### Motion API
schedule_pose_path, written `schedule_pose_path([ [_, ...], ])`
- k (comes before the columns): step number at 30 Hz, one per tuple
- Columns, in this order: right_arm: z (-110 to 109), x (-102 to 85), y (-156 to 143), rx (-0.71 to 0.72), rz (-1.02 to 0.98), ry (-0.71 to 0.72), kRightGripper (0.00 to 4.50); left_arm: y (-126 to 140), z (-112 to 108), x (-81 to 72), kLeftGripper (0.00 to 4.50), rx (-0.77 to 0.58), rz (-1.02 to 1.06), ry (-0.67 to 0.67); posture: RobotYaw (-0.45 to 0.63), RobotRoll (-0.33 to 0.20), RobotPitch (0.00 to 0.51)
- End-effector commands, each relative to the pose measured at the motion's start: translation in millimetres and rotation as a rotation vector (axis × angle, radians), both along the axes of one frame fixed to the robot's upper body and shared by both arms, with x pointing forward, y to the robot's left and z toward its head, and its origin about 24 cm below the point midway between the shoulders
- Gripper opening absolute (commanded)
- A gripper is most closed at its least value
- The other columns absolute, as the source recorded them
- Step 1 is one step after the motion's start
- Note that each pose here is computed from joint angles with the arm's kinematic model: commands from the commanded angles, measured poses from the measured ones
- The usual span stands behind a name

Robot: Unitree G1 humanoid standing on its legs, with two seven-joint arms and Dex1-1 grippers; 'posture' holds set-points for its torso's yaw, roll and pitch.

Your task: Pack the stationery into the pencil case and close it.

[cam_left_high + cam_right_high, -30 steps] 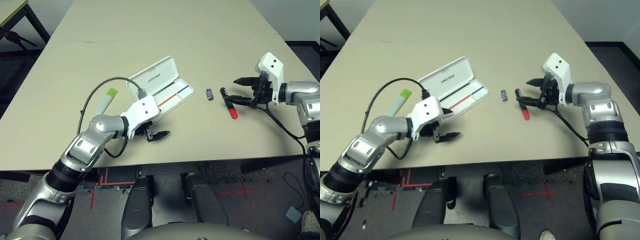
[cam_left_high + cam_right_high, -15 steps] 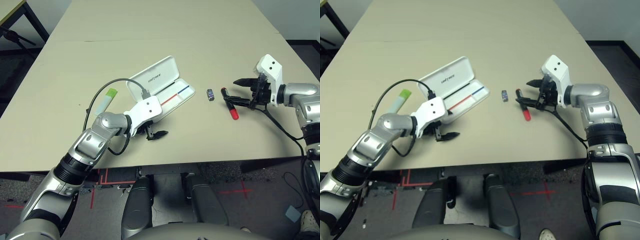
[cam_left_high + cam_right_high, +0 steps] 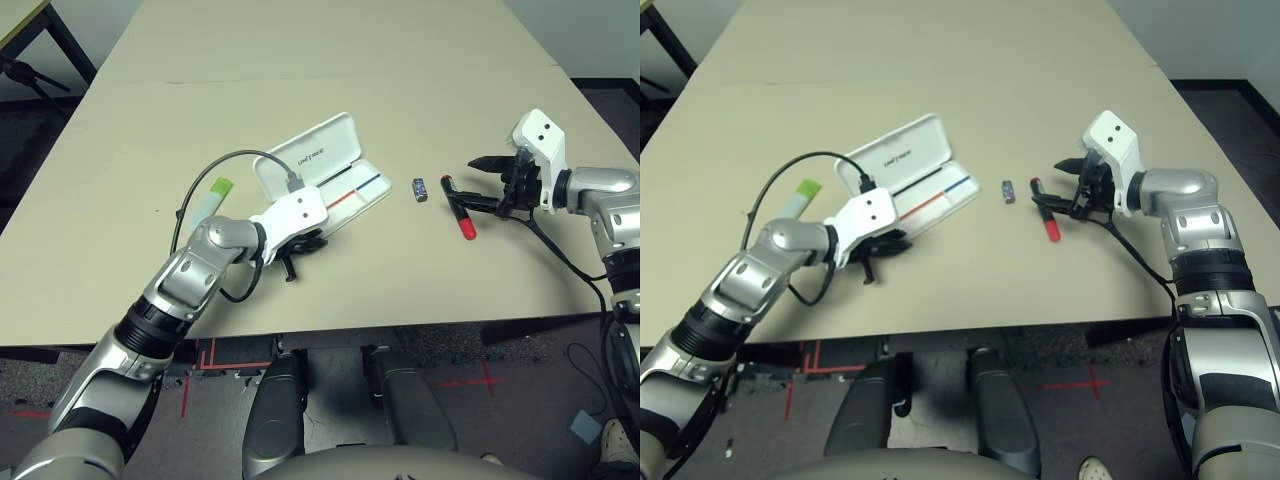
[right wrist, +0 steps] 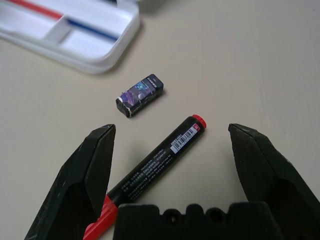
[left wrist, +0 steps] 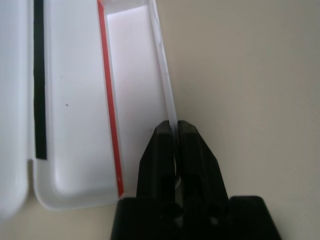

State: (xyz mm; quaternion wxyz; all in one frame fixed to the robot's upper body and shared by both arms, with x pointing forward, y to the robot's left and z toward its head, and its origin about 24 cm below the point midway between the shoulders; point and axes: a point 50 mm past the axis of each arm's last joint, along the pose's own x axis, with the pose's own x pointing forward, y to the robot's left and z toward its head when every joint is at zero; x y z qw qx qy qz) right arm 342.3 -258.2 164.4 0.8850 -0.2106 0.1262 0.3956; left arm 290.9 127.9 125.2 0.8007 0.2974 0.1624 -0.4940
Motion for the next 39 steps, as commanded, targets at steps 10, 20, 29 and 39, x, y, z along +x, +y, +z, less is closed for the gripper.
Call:
schedule_pose_path([
  [10, -4.0, -1.5, 3.7, 0.001, 0.036, 0.025, 4.50, 12.2, 8.5, -8.1, 0.02, 0.111, -0.218, -0.049, 0.00, 0.000, 0.202],
  [20, -10.2, -15.8, 14.1, 0.035, 0.177, 0.146, 4.50, 20.3, 12.8, -26.1, 0.02, 0.161, -0.359, -0.057, 0.01, 0.000, 0.204],
  [29, -8.7, -27.0, 21.8, 0.056, 0.270, 0.225, 4.50, 26.1, 5.8, -29.6, 0.02, 0.175, -0.353, -0.035, 0.02, 0.000, 0.206],
  [39, -11.3, -30.4, 20.7, 0.022, 0.280, 0.251, 4.50, 27.4, 4.9, -29.7, 0.02, 0.175, -0.347, -0.035, 0.02, 0.000, 0.210],
])
